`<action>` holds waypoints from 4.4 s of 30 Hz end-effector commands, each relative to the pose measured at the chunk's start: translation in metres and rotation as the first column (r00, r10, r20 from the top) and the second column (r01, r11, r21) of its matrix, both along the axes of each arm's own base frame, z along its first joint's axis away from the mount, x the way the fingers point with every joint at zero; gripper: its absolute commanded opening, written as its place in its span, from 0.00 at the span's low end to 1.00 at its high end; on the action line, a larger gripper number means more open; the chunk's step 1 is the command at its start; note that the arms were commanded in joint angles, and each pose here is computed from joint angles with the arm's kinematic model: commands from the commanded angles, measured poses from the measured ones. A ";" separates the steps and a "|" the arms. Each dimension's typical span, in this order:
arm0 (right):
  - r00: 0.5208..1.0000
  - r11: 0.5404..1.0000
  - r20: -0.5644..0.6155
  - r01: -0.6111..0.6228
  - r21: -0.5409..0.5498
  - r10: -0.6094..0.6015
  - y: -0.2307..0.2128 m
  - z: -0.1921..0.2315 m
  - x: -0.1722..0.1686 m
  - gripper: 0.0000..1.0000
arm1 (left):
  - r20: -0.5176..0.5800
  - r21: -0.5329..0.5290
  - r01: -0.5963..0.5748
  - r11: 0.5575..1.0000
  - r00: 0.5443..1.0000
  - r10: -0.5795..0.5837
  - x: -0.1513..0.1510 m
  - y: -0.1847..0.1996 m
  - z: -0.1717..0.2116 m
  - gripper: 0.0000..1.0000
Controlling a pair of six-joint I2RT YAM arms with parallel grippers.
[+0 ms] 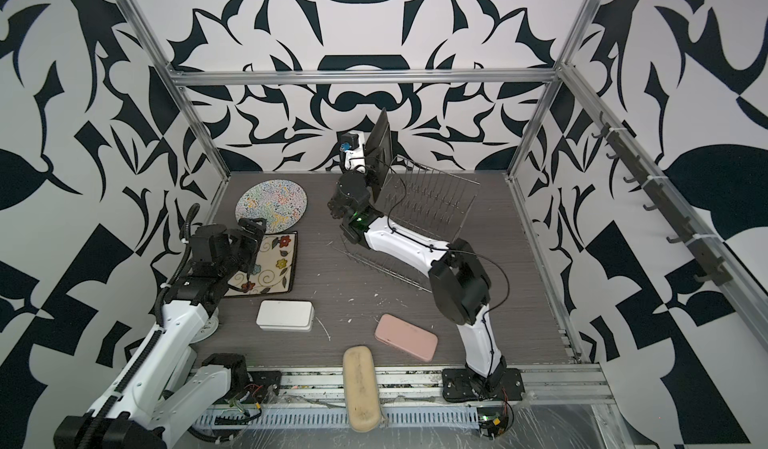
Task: Unload the plates from the dish rack
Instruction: 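Lift the black plate up out of the rack with the right gripper, then tilt the black plate toward the left gripper while the left gripper reaches for it, then grasp the black plate's edge with the left gripper while the right gripper releases it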
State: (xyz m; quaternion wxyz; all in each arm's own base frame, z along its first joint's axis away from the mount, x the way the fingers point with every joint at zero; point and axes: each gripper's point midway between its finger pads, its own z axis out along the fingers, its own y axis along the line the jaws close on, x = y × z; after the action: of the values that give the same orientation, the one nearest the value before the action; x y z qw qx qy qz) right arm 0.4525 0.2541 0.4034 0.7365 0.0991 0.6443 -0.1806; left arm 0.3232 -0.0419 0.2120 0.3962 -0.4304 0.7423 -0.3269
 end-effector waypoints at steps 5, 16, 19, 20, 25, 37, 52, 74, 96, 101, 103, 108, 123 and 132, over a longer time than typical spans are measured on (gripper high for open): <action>0.936 0.851 0.172 -0.352 0.389 0.308 -0.031 0.052 -0.029 0.00 | 0.087 -0.023 0.087 0.996 0.993 -0.084 0.008 -0.015 0.014 0.99; 0.784 0.411 0.299 -0.560 0.720 0.544 -0.081 0.021 -0.011 0.00 | 0.120 -0.074 0.191 0.979 0.976 -0.181 0.025 -0.037 0.027 0.99; 0.724 0.285 0.347 -0.595 0.752 0.597 -0.076 0.013 -0.013 0.00 | 0.124 -0.091 0.202 0.975 0.974 -0.190 0.028 -0.040 0.028 0.99; 0.704 0.240 0.373 -0.607 0.757 0.605 -0.075 0.012 -0.013 0.00 | 0.140 -0.097 0.209 0.973 0.971 -0.195 0.029 -0.041 0.031 0.99; 0.631 0.098 0.441 -0.635 0.767 0.638 -0.064 0.008 -0.012 0.00 | 0.167 -0.117 0.219 0.969 0.966 -0.198 0.033 -0.044 0.039 0.99; 0.507 -0.235 0.565 -0.573 0.785 0.651 -0.027 -0.014 -0.002 0.00 | 0.185 -0.132 0.242 0.961 0.959 -0.216 0.038 -0.050 0.046 0.99; 0.468 -0.325 0.601 -0.543 0.774 0.648 0.013 -0.022 -0.022 0.00 | 0.261 -0.131 0.370 0.920 0.908 -0.328 0.052 -0.089 0.065 1.00; 0.453 -0.415 0.646 -0.512 0.752 0.614 0.019 -0.018 -0.035 0.00 | 0.303 -0.171 0.504 0.847 0.844 -0.442 0.066 -0.145 0.050 0.70; 0.450 -0.418 0.646 -0.509 0.753 0.616 0.018 -0.021 -0.039 0.00 | 0.332 -0.204 0.530 0.823 0.828 -0.451 0.072 -0.161 0.048 0.23; 0.453 -0.422 0.642 -0.498 0.757 0.618 0.019 -0.024 -0.038 0.00 | 0.317 -0.231 0.516 0.825 0.841 -0.438 0.072 -0.160 0.044 0.10; 0.453 -0.423 0.642 -0.496 0.758 0.619 0.019 -0.024 -0.038 0.00 | 0.321 -0.239 0.515 0.823 0.842 -0.434 0.072 -0.160 0.043 0.06; 0.452 -0.426 0.636 -0.485 0.764 0.625 0.021 -0.027 -0.039 0.00 | 0.321 -0.255 0.504 0.825 0.849 -0.420 0.073 -0.159 0.041 0.00; 0.472 -0.424 0.615 -0.454 0.784 0.631 0.017 -0.039 -0.038 0.52 | 0.383 -0.266 0.413 0.871 0.875 -0.298 0.072 -0.134 0.062 0.00; 0.487 -0.408 0.605 -0.455 0.791 0.630 0.007 -0.043 -0.038 0.68 | 0.417 -0.241 0.351 0.905 0.879 -0.230 0.061 -0.110 0.080 0.00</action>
State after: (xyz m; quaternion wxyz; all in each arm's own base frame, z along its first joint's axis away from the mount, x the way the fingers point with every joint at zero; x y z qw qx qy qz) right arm 0.4274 0.2799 0.2798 0.3177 0.2610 0.6465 0.6426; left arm 0.3823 -0.1770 0.2537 0.3295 -0.2993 0.6902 -0.5706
